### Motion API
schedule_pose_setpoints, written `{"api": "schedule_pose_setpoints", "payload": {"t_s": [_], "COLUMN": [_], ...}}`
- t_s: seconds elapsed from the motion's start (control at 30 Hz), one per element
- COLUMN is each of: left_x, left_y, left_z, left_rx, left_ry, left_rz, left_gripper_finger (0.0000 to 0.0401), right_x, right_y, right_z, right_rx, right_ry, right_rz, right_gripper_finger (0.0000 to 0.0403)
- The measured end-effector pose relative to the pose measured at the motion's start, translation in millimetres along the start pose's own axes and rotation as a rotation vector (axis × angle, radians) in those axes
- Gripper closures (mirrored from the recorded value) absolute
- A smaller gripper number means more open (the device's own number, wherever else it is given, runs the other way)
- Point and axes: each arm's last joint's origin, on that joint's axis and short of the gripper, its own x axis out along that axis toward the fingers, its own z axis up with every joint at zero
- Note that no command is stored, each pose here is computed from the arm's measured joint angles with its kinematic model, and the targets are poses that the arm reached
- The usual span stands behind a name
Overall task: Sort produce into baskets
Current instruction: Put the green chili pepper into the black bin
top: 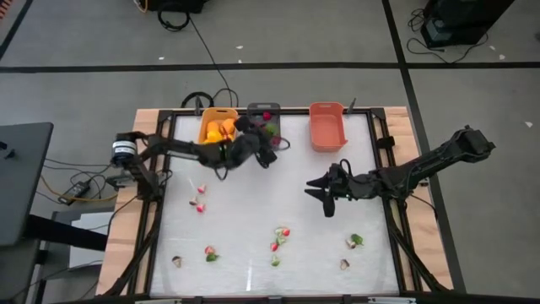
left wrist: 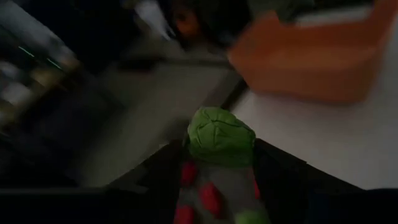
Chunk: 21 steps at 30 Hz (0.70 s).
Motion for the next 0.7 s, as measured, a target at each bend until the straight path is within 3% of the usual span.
{"api": "schedule_pose_setpoints", "payload": {"t_s": [0.13,0.3,0.5,0.7], "left_x": [18.1,25.8,25.1,18.5], "left_y": [17.3,26.7,25.3,19.6], "left_z": [-19.5,-29.3,-27.4,-9.0], "left_rx": [-0.111,-0.16,-0.128,-0.084], "left_ry": [0.132,0.204,0.192,0.203], "left_rz": [-0.133,-0.131,-0.151,-0.207], "left_gripper_finger": [0.0191,0.0139,0.0092,0.0086], "right_x": [-0.4,-0.5,-0.6,-5.1], "right_y": [0.9,1.0,1.5,-1.7], "right_z": [-1.1,-1.9,-3.5,-9.3], "right_rx": [-0.004,-0.009,-0.02,-0.03], "right_ry": [0.011,0.027,0.059,0.175], "right_rz": [0.01,0.024,0.054,0.088], "right_gripper_finger": [0.0243,0.0243,0.0243,0.0243]}}
